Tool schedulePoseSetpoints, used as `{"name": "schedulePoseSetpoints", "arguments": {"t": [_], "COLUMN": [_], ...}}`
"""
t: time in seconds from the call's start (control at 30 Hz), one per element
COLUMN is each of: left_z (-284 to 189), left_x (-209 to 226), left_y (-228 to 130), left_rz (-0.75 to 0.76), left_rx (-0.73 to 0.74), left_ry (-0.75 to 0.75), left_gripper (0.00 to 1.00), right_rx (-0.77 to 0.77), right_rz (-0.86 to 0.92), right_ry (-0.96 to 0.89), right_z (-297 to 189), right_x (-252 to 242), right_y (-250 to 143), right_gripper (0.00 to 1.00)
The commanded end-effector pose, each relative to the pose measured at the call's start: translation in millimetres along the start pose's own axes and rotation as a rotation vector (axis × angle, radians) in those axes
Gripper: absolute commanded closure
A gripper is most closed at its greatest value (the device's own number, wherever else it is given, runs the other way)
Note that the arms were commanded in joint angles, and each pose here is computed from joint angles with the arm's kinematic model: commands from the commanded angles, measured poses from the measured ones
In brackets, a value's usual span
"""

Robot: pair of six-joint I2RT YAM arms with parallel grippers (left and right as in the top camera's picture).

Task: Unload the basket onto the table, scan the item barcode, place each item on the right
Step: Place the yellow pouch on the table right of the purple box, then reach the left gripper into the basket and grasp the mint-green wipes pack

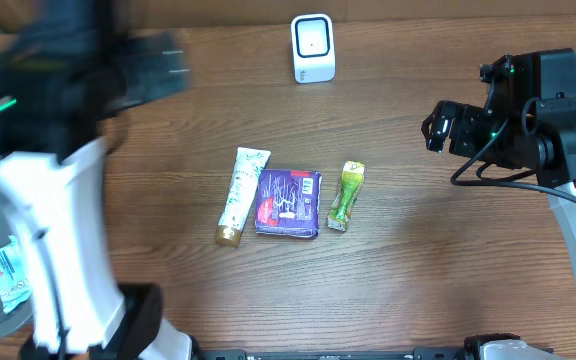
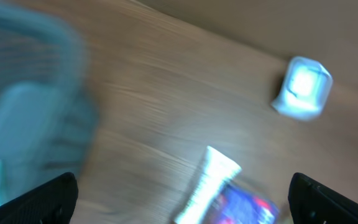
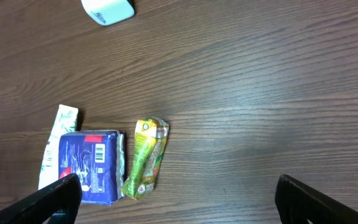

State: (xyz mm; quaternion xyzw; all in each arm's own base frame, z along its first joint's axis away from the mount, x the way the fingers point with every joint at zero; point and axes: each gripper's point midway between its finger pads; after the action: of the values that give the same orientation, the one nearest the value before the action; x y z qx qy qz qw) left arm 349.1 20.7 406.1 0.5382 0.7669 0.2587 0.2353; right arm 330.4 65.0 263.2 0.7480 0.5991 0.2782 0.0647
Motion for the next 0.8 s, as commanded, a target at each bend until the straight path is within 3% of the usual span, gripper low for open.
{"name": "schedulePoseSetpoints", "arguments": {"t": [0.0,0.17,0.33,0.43,0.5,0.77], "left_z": [-11,-19,5,38,65,128], "left_x": [78,188,265,289,294,312], "left_y": [2,-36,-90,-105,-112,-152], "left_rz": [-0.108,-0.368,-0.577,-0.645,-0.64,-0.607], "left_rx": [-0.017,0.068,0.222,0.235,0.238,0.28], "left_ry": [0.167,0.393,0.542,0.518,0.468,0.497], "left_gripper": [0.0,0.0,0.0,0.0,0.0,0.0], "right_rx": [-0.018,-0.005,-0.011,-0.015,-0.015,-0.015], "right_rz": [-0.004,-0.001,-0.002,-0.003,-0.003,-0.003], "right_ry": [0.0,-0.006,-0.003,-0.001,-0.002,-0.003], "right_z": [-5,-5,-4,-4,-4,-4], "right_x": [3,1,2,2,2,2], "right_y": [5,1,3,4,4,4], "right_gripper": [0.0,0.0,0.0,0.0,0.0,0.0]}}
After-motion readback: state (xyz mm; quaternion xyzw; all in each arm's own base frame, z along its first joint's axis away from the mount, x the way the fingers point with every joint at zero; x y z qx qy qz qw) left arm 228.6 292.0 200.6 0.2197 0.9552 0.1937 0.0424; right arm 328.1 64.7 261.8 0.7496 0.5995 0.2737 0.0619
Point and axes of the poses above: each gripper's point midway between its finger pads, its own z axis out along the fingers, its own x axis along the line the jaws close on, y = z × x, and after that the axes turned 4 degrees about z, right-handed
